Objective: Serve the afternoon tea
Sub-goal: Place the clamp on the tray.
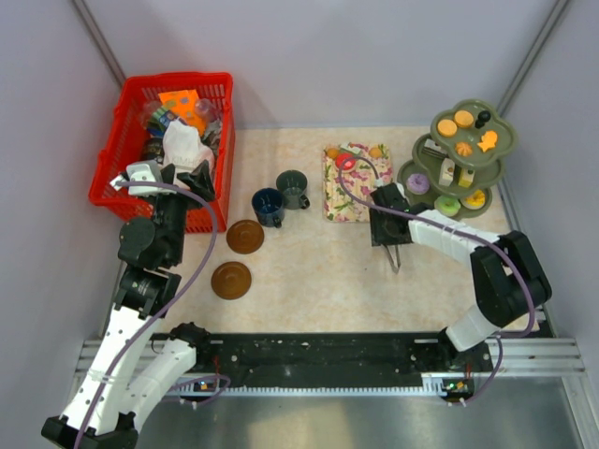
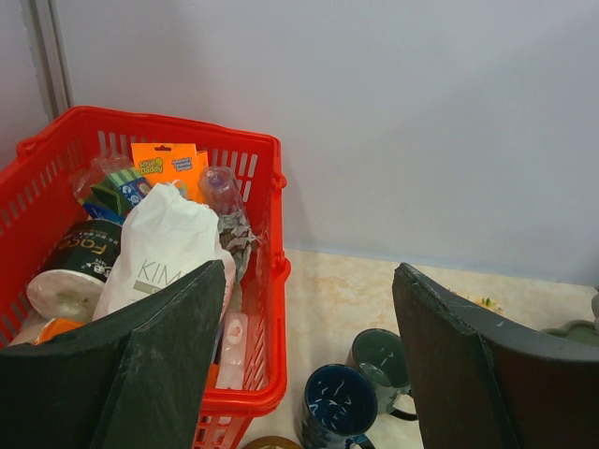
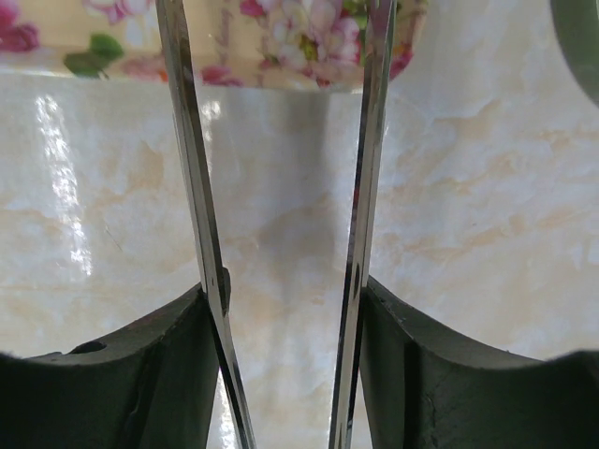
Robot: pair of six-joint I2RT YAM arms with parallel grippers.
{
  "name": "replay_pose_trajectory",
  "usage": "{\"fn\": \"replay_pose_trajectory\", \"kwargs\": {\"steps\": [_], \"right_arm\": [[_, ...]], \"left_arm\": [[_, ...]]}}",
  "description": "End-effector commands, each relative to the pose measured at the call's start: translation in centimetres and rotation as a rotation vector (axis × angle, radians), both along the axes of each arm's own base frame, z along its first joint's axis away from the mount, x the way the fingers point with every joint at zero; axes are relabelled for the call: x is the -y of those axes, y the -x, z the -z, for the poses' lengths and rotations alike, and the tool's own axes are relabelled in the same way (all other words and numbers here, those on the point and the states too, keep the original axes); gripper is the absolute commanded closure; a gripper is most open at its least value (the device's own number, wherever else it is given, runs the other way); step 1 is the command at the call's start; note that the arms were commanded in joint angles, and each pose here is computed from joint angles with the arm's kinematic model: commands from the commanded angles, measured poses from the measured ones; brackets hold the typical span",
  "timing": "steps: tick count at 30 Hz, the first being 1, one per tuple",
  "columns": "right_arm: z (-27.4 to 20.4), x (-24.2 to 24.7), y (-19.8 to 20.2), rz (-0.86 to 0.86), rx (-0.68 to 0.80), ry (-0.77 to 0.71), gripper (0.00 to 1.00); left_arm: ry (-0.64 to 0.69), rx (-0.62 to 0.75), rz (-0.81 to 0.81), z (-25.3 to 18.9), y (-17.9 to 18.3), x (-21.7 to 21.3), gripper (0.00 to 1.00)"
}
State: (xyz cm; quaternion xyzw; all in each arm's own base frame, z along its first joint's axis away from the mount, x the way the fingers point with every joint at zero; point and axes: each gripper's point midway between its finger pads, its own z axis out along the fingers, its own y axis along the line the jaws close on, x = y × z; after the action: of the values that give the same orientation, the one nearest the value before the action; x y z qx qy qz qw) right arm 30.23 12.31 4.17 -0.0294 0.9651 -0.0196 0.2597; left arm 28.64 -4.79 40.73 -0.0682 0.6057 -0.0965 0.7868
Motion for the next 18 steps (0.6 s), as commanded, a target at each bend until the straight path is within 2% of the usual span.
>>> {"fn": "replay_pose_trajectory", "kwargs": {"steps": [1, 18], "right_arm": [[-1.9, -0.7, -3.3, 0.005, 0.092, 0.003, 0.46], [-0.1, -0.9, -2.8, 0.01, 0.04, 0.0, 0.45]], "left_arm": [[0.001, 0.038, -0.011, -0.9, 0.1, -0.2, 0.23], [-0.003, 0.035, -0.004, -0.8, 0.0, 0.0, 0.23]]}}
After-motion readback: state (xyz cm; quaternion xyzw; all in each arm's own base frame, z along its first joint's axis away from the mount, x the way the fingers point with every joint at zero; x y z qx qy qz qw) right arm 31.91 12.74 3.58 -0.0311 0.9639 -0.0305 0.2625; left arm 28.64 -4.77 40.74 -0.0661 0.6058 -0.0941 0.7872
